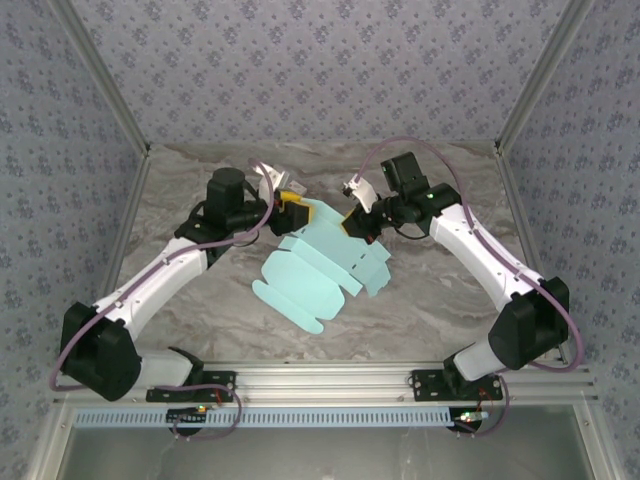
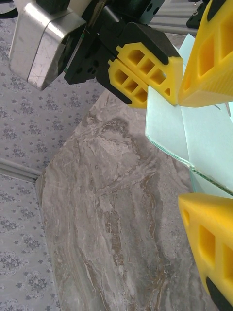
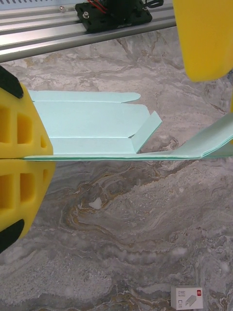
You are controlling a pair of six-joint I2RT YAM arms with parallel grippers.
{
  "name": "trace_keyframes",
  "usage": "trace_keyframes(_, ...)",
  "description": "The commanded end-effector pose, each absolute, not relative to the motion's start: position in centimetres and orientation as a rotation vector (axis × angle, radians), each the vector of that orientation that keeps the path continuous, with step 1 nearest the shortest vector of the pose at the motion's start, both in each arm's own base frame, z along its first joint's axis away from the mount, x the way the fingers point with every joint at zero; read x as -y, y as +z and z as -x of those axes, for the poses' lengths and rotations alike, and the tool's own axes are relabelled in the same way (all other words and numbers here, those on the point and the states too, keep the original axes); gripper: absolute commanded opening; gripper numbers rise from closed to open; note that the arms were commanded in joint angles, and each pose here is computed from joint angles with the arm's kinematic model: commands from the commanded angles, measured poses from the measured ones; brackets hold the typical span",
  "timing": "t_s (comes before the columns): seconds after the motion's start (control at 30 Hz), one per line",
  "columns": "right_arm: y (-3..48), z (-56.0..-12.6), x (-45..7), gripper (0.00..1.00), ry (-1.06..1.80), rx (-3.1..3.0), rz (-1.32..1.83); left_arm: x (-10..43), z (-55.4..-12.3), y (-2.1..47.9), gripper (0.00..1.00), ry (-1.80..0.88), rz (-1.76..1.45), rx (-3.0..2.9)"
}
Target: Fold the paper box
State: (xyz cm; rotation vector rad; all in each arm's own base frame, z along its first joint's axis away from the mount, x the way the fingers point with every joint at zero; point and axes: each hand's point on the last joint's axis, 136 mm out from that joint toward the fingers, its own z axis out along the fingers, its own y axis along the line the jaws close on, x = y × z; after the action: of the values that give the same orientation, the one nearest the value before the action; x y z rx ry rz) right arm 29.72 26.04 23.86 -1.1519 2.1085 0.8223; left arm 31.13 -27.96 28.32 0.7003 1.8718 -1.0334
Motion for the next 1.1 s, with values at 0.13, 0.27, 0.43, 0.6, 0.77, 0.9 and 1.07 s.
trace_keyframes(0.13, 25.6, -30.5, -26.3, 0.0, 0.874, -2.092, 1.078, 30.1, -28.8, 29.6, 0.44, -1.121, -0.847, -1.803)
trace_keyframes(0.27, 25.4, -31.0, -26.2, 0.0, 0.864, -2.117, 1.047, 31.2, -27.8, 29.6, 0.42, -1.165, -0.895, -1.777)
trace_keyframes(0.43, 25.5, -31.0, -26.6, 0.0, 0.886, -2.107, 1.036, 32.5, -27.7, 28.5, 0.42, -1.197, -0.928, -1.804)
trace_keyframes(0.6, 25.4, -30.7, -26.9, 0.0, 0.881, -2.095, 1.06, 33.1, -27.8, 28.2, 0.43, -1.2, -0.939, -1.815)
trace_keyframes(0.77, 24.4, -31.2, -25.3, 0.0, 0.755, -2.129, 1.084, 31.4, -28.5, 27.9, 0.49, -1.092, -0.881, -1.852)
trace_keyframes(0.9, 23.0, -31.6, -24.2, 0.0, 0.615, -2.164, 1.123, 28.7, -29.2, 27.6, 0.54, -1.039, -0.765, -1.887)
trace_keyframes(1.07, 20.9, -33.0, -23.1, 0.0, 0.381, -2.178, 1.137, 24.8, -30.0, 27.0, 0.59, -0.966, -0.567, -1.911)
